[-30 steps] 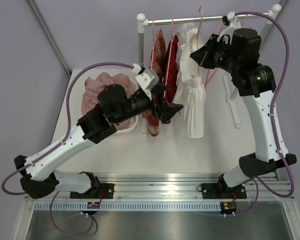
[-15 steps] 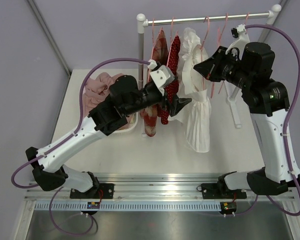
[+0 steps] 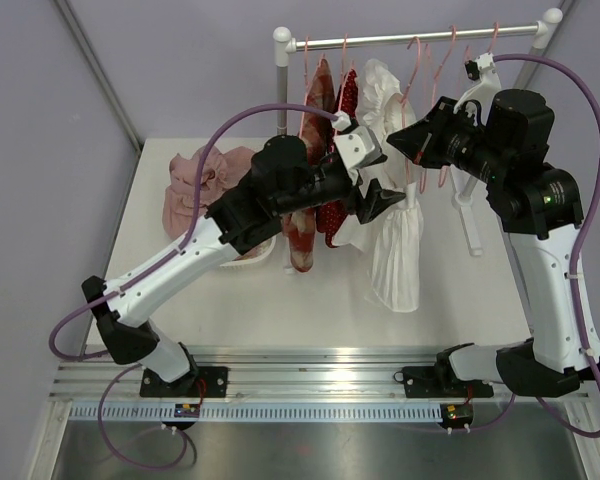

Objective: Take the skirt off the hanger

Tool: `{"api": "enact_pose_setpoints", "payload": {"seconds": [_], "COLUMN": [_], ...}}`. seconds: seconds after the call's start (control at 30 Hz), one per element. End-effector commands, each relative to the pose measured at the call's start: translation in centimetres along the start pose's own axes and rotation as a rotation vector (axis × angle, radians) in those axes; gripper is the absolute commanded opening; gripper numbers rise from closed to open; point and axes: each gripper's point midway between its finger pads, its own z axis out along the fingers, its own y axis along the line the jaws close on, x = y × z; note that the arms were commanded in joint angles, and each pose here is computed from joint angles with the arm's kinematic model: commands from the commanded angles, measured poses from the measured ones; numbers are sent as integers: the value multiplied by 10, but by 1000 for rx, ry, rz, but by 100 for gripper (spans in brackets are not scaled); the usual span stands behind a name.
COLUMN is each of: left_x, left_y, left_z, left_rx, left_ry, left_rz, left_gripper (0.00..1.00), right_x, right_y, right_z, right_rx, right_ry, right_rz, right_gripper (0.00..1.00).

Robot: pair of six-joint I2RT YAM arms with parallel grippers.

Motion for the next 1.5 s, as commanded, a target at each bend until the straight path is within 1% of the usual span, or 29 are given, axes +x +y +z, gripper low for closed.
{"api": "enact_pose_setpoints", "payload": {"seconds": [0.0, 0.07, 0.13, 0.2, 0.27, 0.4, 0.5, 0.57, 0.6, 0.7, 0.8, 0.87, 0.93, 1.03, 1.2, 1.27, 1.3, 1.33, 1.4, 1.47], "left_x": [-12, -9, -6, -7, -7, -10, -11, -14, -11, -17, -19, -17, -12, -5, 4, 5, 5, 5, 2, 2], "left_y": [-12, -16, -19, -21, -23, -27, -34, -38, -39, -43, -43, -44, -46, -47, -48, -47, -48, -49, -51, -53], "left_z": [1, 2, 3, 3, 4, -1, -3, -3, -2, -5, -8, -9, -9, -6, -1, 0, 1, 2, 1, 2], "left_rx": [78, 97, 113, 122, 128, 147, 179, 202, 208, 231, 233, 238, 245, 249, 260, 260, 264, 270, 286, 289], "left_ry": [-28, -22, -21, -25, -26, -28, -27, -31, -15, -17, -9, 2, 17, 31, 46, 46, 46, 45, 33, 32], "left_rz": [-8, -18, -25, -37, -53, -66, -82, -97, -109, -118, -121, -121, -126, -137, -141, -139, -141, -144, -141, -172], "left_gripper": [74, 69, 61, 51, 50, 52, 47, 47, 47, 52, 52, 50, 44, 39, 38, 34, 32, 24, 14, 0], "right_x": [-27, -28, -28, -27, -27, -23, -22, -22, -21, -20, -22, -22, -24, -24, -26, -26, -26, -26, -25, -25], "right_y": [27, 27, 27, 26, 26, 22, 22, 22, 21, 20, 21, 20, 22, 23, 23, 24, 24, 24, 23, 21], "right_z": [-11, -10, -9, -7, -7, -3, -1, -2, -1, -1, -1, -2, -3, -3, -5, -6, -6, -7, -6, -4], "right_rx": [-97, -97, -97, -95, -97, -90, -91, -89, -88, -87, -89, -83, -85, -90, -90, -90, -90, -88, -85, -81], "right_ry": [-101, -102, -102, -100, -100, -91, -92, -93, -90, -88, -92, -91, -99, -100, -103, -103, -103, -104, -102, -103], "right_rz": [-35, -34, -34, -32, -29, -25, -23, -21, -22, -19, -22, -23, -26, -24, -25, -28, -28, -29, -30, -29], "right_gripper": [0, 0, 0, 0, 0, 0, 0, 0, 0, 0, 0, 0, 0, 0, 0, 0, 0, 0, 0, 0]}}
